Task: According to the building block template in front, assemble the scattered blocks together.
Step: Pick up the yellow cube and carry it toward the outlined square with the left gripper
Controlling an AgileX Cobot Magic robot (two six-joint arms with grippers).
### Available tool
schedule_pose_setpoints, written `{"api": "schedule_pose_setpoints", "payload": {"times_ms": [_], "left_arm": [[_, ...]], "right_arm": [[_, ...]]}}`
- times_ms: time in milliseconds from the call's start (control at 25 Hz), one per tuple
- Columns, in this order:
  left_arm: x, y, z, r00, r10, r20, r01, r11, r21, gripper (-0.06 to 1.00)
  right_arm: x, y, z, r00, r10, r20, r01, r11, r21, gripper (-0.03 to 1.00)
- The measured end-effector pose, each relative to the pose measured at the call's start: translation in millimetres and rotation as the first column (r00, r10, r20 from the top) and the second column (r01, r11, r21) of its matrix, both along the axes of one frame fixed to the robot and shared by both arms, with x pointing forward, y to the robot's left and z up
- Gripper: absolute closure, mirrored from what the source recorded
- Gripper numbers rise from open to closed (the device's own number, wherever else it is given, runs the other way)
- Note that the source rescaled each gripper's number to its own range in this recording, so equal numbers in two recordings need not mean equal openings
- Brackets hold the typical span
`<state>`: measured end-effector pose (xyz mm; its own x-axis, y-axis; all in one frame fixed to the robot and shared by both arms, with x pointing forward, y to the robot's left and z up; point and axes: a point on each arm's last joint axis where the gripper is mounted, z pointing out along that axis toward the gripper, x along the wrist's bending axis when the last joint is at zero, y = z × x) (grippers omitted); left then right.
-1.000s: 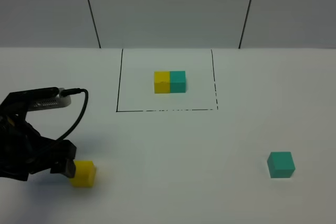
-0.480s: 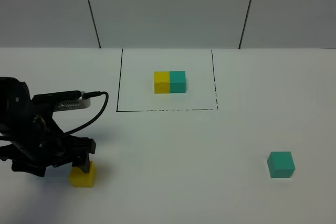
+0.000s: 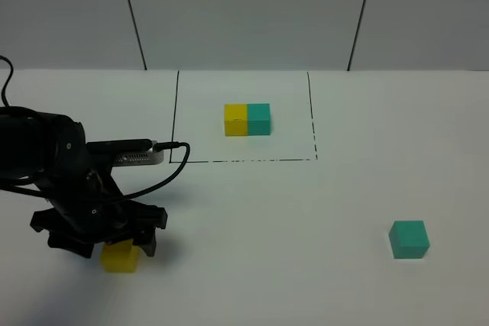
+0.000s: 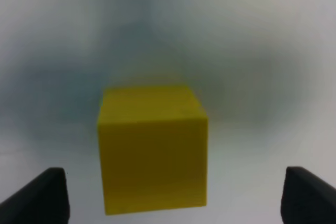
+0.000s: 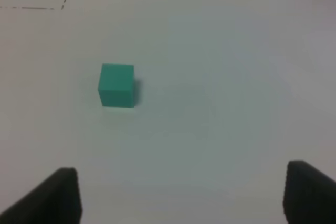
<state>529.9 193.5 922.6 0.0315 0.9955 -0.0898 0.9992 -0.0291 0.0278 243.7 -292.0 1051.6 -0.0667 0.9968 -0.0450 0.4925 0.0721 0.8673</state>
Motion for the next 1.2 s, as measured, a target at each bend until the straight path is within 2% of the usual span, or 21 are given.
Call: {"api": "schedule_pose_setpoints", "payload": {"times_ms": [480, 800, 1000, 1080, 1200], "left_arm": [[6, 0, -34, 0.999, 0.017, -0.048, -0.015, 0.999, 0.036, 0.19], [8, -1, -38, 0.999, 0.021, -0.044, -0.019, 0.999, 0.037, 0.25], [8, 0, -40, 0.998, 0.007, -0.059, -0.004, 0.998, 0.056, 0.46], [9, 1, -41, 0.998, 0.001, -0.059, 0.003, 0.998, 0.062, 0.60], [9, 1, -41, 0.998, -0.002, -0.057, 0.006, 0.998, 0.064, 0.92]], "right_arm": [[0, 0, 0, 1.000, 0.000, 0.000, 0.000, 1.000, 0.001, 0.38], [0, 0, 0, 1.000, 0.000, 0.000, 0.000, 1.000, 0.001, 0.38], [0, 0, 0, 1.000, 0.000, 0.000, 0.000, 1.000, 0.002, 0.38], [0, 0, 0, 1.000, 0.000, 0.000, 0.000, 1.000, 0.002, 0.38], [0, 0, 0, 1.000, 0.000, 0.000, 0.000, 1.000, 0.002, 0.38]]}}
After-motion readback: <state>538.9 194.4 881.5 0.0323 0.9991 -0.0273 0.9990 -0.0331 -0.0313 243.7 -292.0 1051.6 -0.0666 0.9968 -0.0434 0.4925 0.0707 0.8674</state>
